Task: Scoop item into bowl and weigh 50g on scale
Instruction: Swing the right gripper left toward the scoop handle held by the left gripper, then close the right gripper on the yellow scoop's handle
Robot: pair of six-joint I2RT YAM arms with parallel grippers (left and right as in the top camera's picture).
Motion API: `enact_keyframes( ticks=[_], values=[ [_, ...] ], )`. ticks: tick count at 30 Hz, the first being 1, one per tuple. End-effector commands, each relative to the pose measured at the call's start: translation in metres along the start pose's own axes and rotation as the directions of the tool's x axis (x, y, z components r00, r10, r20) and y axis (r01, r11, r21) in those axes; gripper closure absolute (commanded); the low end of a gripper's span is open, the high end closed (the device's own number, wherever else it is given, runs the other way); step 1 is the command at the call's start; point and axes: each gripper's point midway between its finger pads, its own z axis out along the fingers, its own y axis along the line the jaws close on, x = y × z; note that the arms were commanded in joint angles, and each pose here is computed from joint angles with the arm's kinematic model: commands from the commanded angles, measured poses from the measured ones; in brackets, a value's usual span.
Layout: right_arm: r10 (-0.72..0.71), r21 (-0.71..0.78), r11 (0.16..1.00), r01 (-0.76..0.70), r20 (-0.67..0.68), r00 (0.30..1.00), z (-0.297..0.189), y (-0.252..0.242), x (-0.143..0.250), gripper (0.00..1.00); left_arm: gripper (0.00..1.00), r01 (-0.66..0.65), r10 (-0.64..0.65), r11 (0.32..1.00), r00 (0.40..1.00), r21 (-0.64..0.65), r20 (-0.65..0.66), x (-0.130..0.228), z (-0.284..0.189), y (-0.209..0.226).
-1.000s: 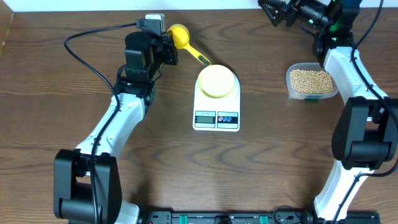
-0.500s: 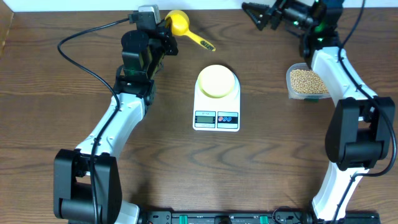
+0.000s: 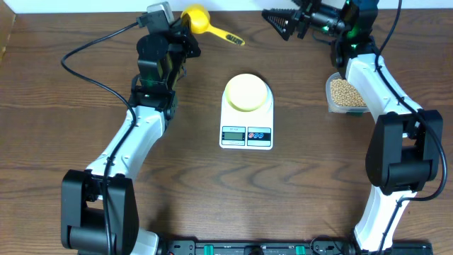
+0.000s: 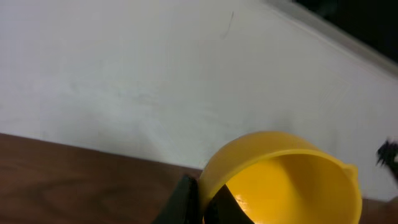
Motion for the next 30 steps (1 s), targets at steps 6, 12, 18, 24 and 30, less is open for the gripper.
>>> enact_keyframes(
  ticks=[6, 12, 18, 24, 30],
  values=[
    [0.004, -0.185, 0.983, -0.011, -0.037, 0.999, 0.006, 0.036, 0.000, 0.01, 0.92, 0.107, -0.107, 0.994, 0.993, -0.001, 0.040, -0.011, 0.001, 0.000],
    [0.002, -0.222, 0.975, -0.013, -0.048, 0.999, 0.016, 0.049, 0.003, 0.01, 0.92, 0.178, -0.179, 0.984, 0.983, 0.015, 0.030, -0.010, 0.001, -0.003],
    [0.002, -0.250, 0.968, -0.016, -0.055, 0.998, 0.026, 0.060, 0.007, 0.01, 0.92, 0.180, -0.181, 0.981, 0.983, 0.078, 0.006, -0.009, 0.000, -0.015],
    [0.002, -0.285, 0.958, -0.022, -0.069, 0.998, 0.030, 0.070, 0.010, 0.01, 0.92, 0.183, -0.187, 0.974, 0.982, 0.130, 0.013, -0.014, -0.001, -0.025],
    [-0.001, -0.327, 0.945, -0.026, -0.082, 0.997, 0.033, 0.081, 0.013, 0.06, 0.92, 0.189, -0.193, 0.967, 0.981, 0.170, 0.005, -0.016, -0.002, -0.032]
  ],
)
